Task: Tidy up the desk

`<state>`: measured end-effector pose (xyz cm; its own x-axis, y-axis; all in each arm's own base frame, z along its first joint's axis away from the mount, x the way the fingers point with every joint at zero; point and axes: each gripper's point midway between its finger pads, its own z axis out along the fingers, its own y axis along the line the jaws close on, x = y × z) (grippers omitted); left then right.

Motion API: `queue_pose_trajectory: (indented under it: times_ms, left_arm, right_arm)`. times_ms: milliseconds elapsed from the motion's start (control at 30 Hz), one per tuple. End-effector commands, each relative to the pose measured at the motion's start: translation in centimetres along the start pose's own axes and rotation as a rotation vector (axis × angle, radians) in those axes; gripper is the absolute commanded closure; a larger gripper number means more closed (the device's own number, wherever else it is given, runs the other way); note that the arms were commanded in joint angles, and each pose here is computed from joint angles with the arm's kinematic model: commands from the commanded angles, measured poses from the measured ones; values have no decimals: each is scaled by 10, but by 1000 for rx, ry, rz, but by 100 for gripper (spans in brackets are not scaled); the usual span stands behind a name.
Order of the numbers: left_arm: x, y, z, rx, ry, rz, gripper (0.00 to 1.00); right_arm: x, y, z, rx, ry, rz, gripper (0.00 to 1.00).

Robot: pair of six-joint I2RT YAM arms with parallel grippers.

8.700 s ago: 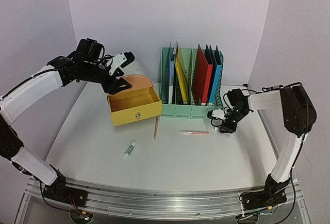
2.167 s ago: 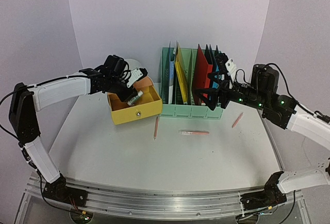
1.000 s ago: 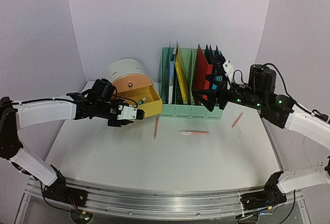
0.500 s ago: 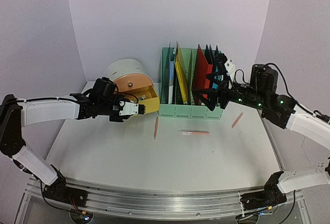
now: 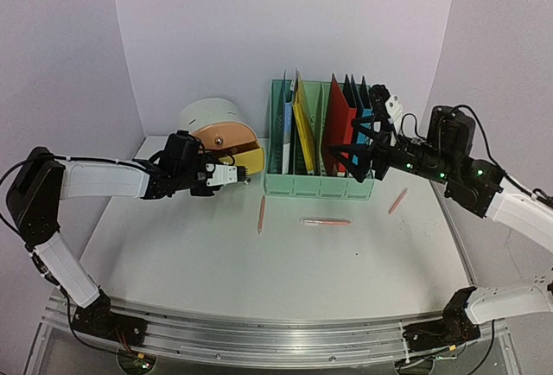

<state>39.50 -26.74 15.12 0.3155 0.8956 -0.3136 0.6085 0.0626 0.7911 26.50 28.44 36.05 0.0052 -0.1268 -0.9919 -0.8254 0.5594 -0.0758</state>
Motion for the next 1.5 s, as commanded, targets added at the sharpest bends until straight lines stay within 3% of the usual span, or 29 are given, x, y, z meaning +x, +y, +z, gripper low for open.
queue_pose_trajectory:
  times_ms: [0, 700, 1100, 1200, 1333, 1467]
  left_arm:
    - [5, 45, 3, -145, 28, -3, 65]
    - [20, 48, 29, -171, 84, 15, 48]
    - [26, 43, 30, -152, 94, 14, 45]
    - [19, 30, 21, -105, 43, 36, 46]
    - [-9, -5, -5, -36, -170, 183, 49]
    - [-5, -22, 1, -66, -198, 286, 49]
  right_arm:
    - [-14, -1, -9, 16, -46, 4, 2]
    - [-18, -3, -15, 35, -58, 2, 2]
    - [-20, -3, -16, 37, -60, -6, 2]
    - [-20, -3, -15, 38, -59, -6, 2]
    - [-18, -3, -13, 34, -52, -4, 2]
    - [-13, -2, -10, 27, -40, -3, 2]
